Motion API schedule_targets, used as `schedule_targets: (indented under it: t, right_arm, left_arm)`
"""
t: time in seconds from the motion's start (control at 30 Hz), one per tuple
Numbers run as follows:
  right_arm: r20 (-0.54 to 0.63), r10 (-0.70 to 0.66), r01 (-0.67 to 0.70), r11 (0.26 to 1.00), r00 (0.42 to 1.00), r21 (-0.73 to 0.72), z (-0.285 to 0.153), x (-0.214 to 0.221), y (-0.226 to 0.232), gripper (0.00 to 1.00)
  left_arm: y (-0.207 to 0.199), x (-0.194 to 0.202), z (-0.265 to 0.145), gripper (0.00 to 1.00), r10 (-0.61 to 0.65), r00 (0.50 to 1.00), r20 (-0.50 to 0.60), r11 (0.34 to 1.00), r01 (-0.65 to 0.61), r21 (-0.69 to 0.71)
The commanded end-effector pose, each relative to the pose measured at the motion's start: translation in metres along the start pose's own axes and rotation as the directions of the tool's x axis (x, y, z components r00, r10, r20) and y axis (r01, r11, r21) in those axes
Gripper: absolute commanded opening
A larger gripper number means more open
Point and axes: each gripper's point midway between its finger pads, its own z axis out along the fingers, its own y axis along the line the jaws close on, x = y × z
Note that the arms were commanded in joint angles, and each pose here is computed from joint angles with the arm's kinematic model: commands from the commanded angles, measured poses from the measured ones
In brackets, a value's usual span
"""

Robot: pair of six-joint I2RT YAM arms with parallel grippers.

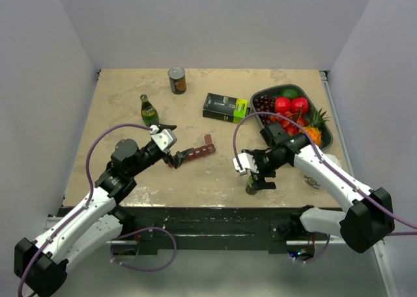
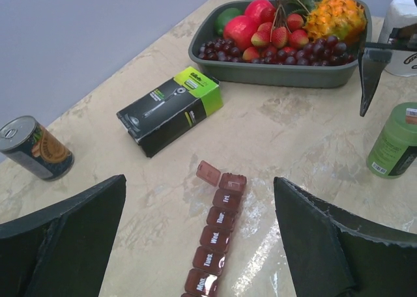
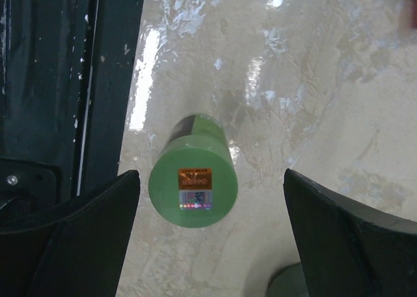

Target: Sort the pills into containers

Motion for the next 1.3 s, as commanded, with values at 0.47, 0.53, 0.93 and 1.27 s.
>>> schedule_targets:
  t: [0.47,0.53,0.93,1.27]
  right_arm:
    - [0.006,0.054,-0.054,0.998,0.999,0.027,0.004,-0.013,-0.001,0.28]
    - [0.031,0.100,-0.101,0.994,0.995,0.037,0.000,-0.022,-0.008,0.13]
    - [0.346,0.403,-0.399,0.913,0.847,-0.086,-0.023,-0.127,-0.079,0.06]
    - [0.393,0.433,-0.438,0.895,0.811,-0.083,-0.020,-0.134,-0.090,0.03]
  left_arm:
    - [-0.027,0.000,0.012,1.00,-0.074,0.997,0.012,0.985,0.071,0.159]
    - [-0.038,0.001,0.013,1.00,-0.063,0.998,0.027,0.973,0.055,0.226]
    - [-0.099,0.015,0.032,0.97,0.041,0.990,0.132,0.928,-0.087,0.362]
    - [-0.093,0.025,0.073,0.98,0.051,0.994,0.097,0.980,-0.069,0.186]
